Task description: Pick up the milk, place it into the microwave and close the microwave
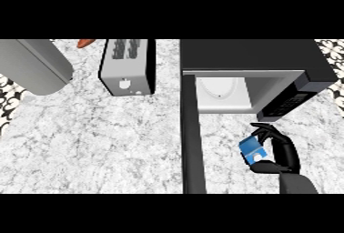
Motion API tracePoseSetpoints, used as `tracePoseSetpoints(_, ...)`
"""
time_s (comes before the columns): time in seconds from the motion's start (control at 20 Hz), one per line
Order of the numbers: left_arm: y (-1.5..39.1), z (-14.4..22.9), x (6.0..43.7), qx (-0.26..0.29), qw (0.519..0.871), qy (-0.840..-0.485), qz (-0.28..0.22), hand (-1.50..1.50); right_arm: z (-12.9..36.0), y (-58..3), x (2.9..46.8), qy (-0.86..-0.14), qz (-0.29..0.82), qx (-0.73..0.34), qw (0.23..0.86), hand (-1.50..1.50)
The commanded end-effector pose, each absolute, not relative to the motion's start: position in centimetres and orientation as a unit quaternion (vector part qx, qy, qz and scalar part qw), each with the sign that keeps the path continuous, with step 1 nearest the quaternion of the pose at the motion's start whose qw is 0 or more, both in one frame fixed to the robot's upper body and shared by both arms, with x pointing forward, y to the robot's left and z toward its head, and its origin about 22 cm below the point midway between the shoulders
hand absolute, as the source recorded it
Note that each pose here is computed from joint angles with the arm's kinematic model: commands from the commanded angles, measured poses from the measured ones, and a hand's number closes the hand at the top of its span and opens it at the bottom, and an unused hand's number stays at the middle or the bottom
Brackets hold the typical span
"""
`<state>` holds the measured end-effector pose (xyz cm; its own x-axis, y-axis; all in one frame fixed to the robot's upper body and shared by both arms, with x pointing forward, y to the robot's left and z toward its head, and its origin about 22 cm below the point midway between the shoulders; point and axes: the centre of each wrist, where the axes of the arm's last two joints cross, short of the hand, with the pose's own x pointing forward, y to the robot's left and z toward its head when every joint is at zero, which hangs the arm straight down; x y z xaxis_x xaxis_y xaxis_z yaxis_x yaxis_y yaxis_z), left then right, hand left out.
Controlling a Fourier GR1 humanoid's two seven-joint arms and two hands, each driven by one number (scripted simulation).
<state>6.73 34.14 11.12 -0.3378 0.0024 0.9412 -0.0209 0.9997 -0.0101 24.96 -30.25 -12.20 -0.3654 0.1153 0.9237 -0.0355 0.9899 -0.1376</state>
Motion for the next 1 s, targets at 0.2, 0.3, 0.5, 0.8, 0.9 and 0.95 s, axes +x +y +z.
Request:
tracePoseSetpoints(0.2,34.0,12.2,6.0,-0.002,0.562,-0.827,0.013,-1.5,-6.2,-26.1,26.1,-0.84,0.074,-0.039,0.536,1.5)
tracePoseSetpoints(0.3,33.4,12.2,6.0,0.006,0.563,-0.826,0.02,-1.5,-5.1,-23.8,25.8,-0.844,0.061,-0.028,0.531,1.5)
tracePoseSetpoints(0.5,34.2,10.4,5.9,-0.002,0.569,-0.822,0.016,-1.5,-2.8,-22.9,29.1,-0.836,0.082,-0.059,0.539,1.5)
tracePoseSetpoints(0.8,36.4,10.6,7.4,-0.005,0.568,-0.823,0.01,-1.5,-0.4,-19.4,34.2,-0.825,0.146,-0.126,0.531,1.5)
tracePoseSetpoints(0.9,35.3,10.9,6.8,0.002,0.562,-0.827,0.01,-1.5,0.5,-20.0,36.1,-0.819,0.15,-0.145,0.534,1.5)
tracePoseSetpoints(0.95,35.6,10.1,6.9,-0.009,0.568,-0.823,0.013,-1.5,1.4,-21.7,37.0,-0.815,0.149,-0.151,0.539,1.5)
